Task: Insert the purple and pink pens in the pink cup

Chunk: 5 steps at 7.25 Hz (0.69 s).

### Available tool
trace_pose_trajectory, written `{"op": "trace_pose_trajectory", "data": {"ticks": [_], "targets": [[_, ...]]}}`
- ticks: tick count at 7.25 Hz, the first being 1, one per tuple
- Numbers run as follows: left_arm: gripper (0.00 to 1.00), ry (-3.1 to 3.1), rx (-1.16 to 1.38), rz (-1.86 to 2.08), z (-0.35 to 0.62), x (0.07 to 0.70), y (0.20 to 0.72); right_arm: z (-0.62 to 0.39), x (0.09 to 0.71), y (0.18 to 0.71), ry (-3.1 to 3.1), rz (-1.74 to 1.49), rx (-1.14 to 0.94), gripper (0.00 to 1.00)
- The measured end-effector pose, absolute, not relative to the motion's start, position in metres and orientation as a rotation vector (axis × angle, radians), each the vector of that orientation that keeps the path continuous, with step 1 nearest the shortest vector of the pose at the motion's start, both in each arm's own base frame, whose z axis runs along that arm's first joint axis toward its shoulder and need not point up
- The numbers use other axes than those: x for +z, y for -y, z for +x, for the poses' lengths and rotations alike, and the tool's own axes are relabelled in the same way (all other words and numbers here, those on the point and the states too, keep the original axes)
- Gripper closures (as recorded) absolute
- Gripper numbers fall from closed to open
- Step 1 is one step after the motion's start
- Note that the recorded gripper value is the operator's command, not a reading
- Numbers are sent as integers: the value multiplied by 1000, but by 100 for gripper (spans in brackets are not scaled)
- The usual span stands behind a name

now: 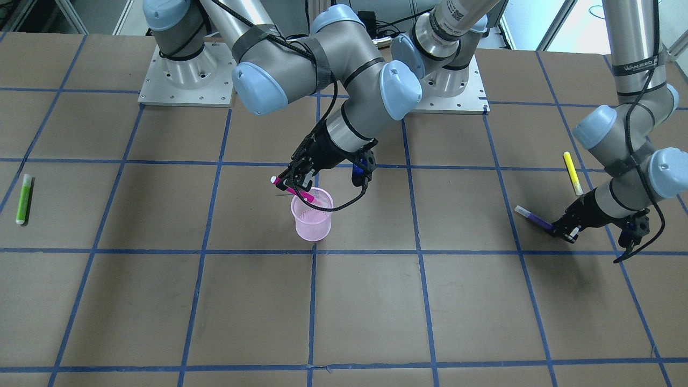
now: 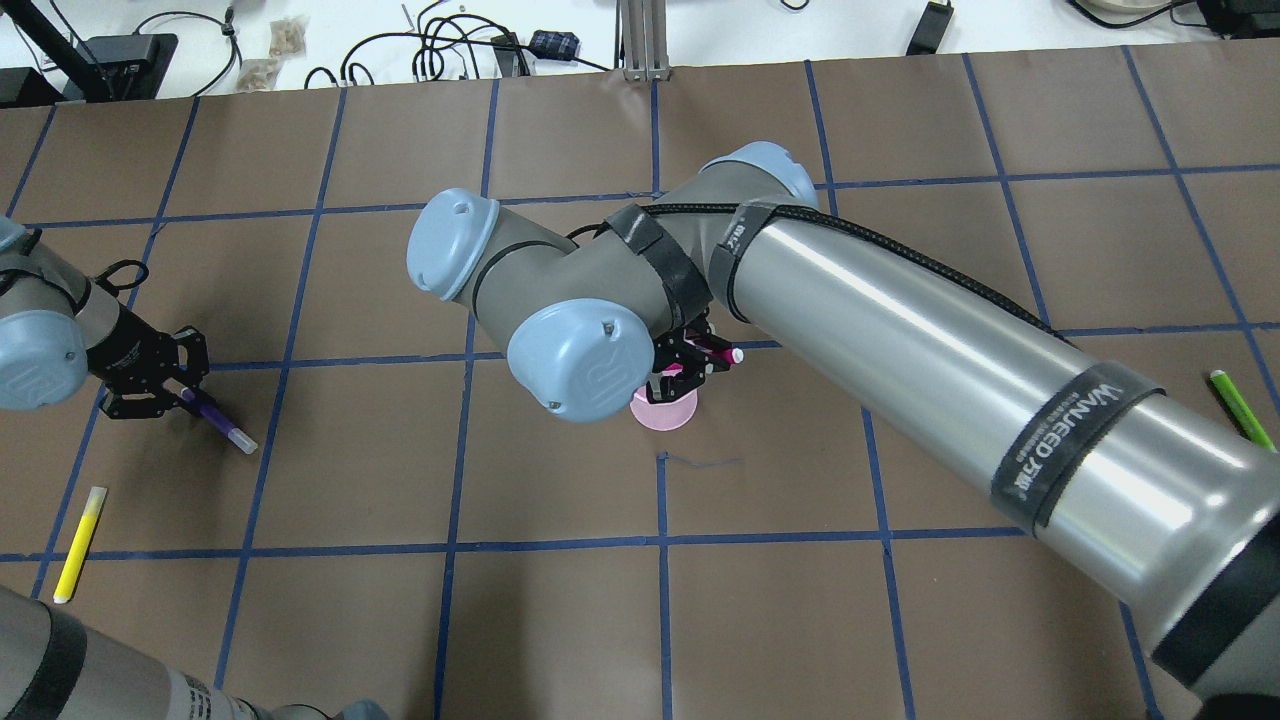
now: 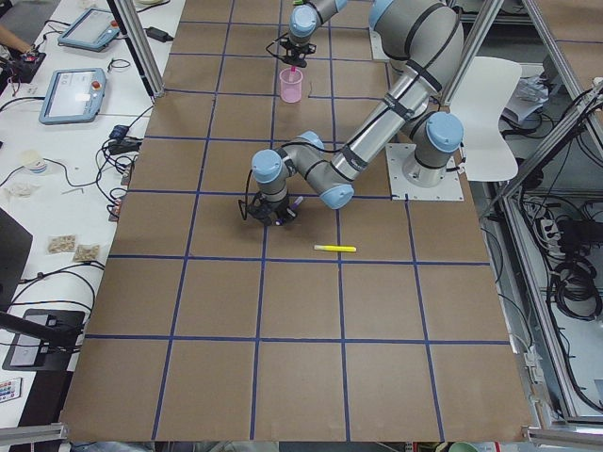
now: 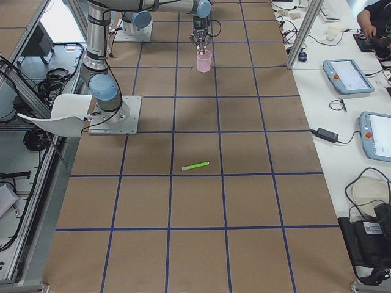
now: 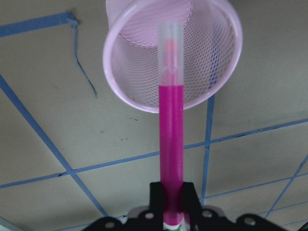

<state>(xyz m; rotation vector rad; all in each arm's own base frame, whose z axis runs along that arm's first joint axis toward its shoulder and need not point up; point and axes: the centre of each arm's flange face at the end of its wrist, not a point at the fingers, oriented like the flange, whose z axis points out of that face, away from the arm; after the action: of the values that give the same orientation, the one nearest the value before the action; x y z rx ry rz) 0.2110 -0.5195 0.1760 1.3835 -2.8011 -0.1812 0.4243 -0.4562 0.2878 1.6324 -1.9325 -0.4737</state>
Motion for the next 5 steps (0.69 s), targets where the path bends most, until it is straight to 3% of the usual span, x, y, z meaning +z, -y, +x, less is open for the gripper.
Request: {"op": "trace_pose_trajectory", "data": {"ticks": [2,5], "targets": [[96,2812,-170,1374,206,191,521,438,285,461,1916,1650,-473,6],[96,2839,-121,1339,188,235,526,417,305,473,1952,1624,-474,0]]}}
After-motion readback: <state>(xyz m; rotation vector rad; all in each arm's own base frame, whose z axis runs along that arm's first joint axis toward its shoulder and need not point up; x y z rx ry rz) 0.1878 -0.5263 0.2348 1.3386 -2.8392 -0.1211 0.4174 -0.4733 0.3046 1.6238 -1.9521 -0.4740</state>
